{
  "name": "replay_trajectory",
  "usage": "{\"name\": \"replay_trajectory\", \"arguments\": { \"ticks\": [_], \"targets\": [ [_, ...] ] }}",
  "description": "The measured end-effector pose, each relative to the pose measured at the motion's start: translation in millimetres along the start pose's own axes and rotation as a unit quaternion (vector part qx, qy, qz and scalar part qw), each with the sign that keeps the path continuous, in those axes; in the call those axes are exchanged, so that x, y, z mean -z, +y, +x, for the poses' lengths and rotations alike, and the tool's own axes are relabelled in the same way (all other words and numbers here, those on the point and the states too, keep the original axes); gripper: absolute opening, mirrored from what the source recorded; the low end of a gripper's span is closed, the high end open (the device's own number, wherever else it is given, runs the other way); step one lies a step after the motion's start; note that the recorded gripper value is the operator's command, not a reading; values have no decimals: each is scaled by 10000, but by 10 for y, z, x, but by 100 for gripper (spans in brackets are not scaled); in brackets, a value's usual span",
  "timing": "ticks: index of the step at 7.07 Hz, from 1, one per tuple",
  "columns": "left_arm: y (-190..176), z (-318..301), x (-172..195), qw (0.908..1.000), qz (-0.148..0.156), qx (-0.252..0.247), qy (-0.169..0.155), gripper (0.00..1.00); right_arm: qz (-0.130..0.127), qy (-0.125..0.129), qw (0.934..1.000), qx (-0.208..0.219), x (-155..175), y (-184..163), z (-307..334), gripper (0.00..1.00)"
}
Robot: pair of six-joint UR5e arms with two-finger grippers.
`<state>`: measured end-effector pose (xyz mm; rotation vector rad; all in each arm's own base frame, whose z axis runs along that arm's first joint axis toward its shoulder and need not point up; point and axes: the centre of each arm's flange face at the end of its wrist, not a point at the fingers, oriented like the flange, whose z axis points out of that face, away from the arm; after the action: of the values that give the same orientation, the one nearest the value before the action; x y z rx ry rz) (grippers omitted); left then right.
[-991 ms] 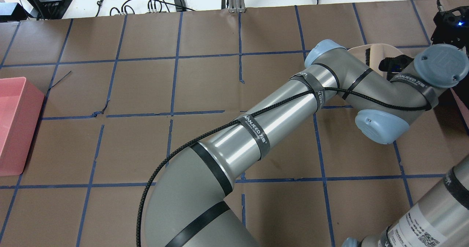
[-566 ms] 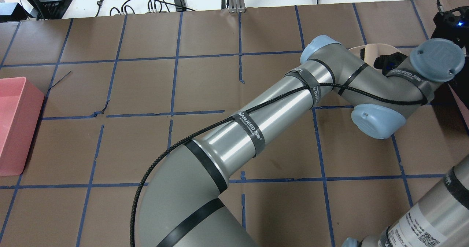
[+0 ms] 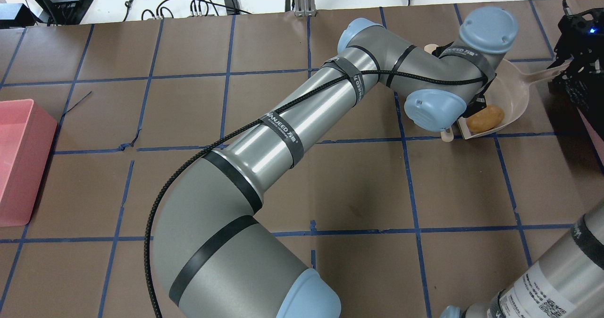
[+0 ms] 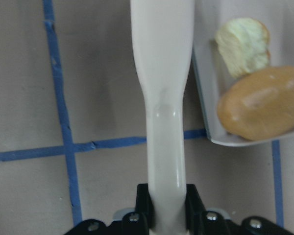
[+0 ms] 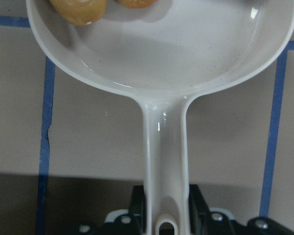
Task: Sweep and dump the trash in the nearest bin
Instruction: 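Sweep the bread pieces into the dustpan with the brush in the left gripper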
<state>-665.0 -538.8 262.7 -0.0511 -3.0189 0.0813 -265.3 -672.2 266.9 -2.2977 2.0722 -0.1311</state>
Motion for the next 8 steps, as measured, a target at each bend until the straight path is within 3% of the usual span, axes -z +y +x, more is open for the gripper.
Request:
{"name": "replay_trajectory", "arguments": {
  "ticks": [8],
  "targets": [
    [-41, -60, -523, 9993, -223, 242, -183, 1, 32, -10, 10000, -36, -16, -7, -5, 1]
  ]
}}
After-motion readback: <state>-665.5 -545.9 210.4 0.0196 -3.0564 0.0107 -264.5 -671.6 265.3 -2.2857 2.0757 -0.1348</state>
